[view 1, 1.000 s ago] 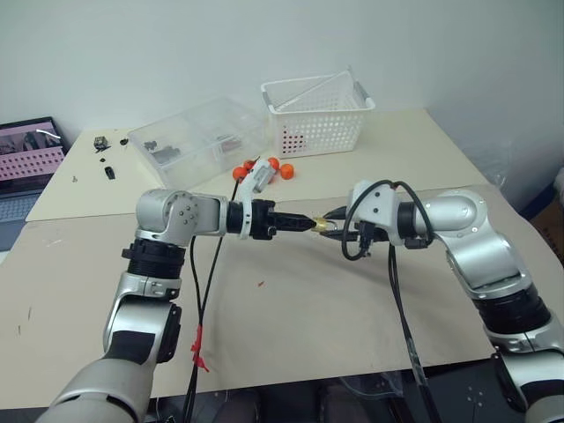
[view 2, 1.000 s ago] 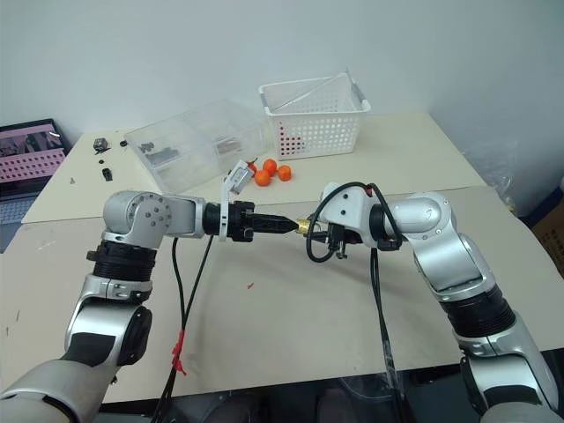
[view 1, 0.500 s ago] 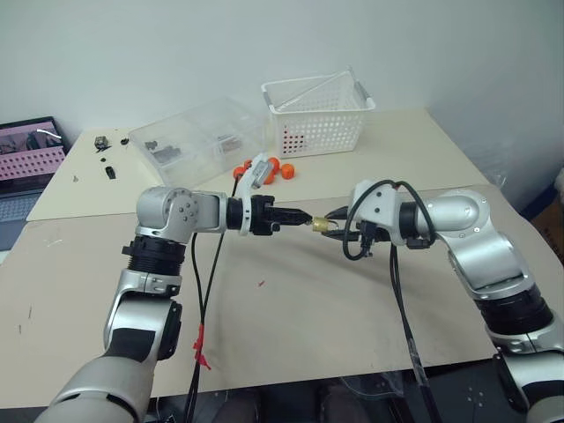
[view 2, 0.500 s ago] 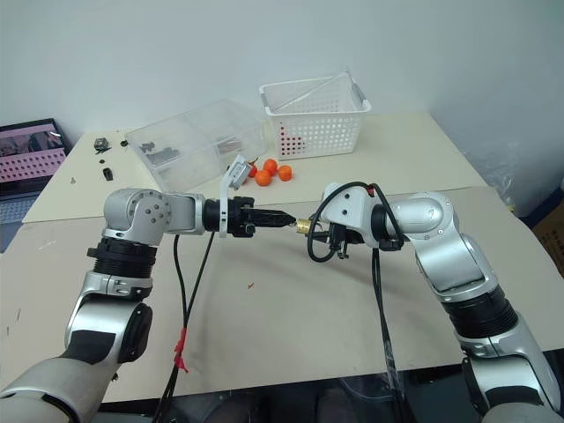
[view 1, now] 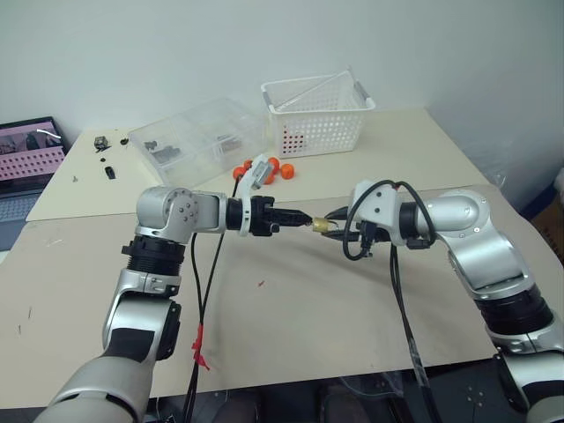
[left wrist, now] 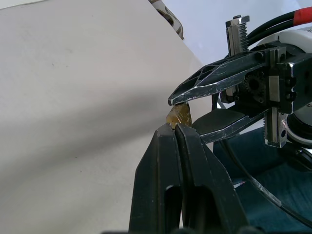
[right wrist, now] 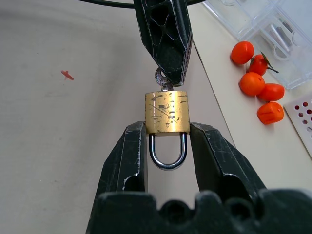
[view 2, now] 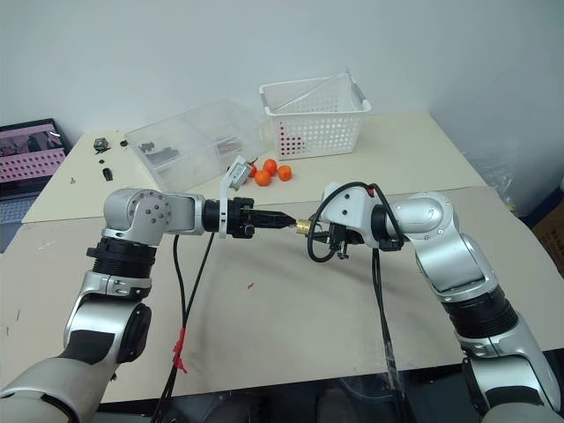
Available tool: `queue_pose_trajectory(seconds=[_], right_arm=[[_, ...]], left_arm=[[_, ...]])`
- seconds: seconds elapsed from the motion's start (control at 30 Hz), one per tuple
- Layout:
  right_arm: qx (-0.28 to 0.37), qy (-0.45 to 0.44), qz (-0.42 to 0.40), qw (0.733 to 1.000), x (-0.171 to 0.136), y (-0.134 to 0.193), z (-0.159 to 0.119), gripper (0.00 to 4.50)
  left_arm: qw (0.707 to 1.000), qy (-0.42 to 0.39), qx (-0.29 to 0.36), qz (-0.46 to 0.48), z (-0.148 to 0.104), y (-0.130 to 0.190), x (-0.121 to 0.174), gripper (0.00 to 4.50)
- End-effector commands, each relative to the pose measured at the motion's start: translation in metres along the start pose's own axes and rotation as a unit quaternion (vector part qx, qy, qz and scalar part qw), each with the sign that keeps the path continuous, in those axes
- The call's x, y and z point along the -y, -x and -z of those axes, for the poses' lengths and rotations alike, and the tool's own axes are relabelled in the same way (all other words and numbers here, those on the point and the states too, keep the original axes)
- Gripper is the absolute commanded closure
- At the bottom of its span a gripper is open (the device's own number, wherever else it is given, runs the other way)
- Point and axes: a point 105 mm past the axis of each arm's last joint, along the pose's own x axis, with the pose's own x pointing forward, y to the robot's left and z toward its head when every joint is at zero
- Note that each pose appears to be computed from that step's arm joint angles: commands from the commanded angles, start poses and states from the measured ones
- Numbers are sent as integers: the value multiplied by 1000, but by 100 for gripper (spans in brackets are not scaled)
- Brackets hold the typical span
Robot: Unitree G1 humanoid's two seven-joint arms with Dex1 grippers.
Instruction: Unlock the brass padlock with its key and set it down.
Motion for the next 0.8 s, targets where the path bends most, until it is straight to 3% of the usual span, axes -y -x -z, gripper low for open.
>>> queue_pose_trajectory(seconds=[0.03,0.2,0.47,0.8], right_arm=[[11,20,22,999,8,10,-12,359],[11,21,21,999,9,9,-12,359],[11,24,20,999,10,9,-13,359],[11,22,22,999,9,8,-12,359]], left_arm=[[1000,-24,-3,11,-6,0,10,442],[998,-53,-13,10,-4,0,12,442],[980,-192,-55,-3,2,6,14,442],[972,-229,-56,4,2,7,14,442]])
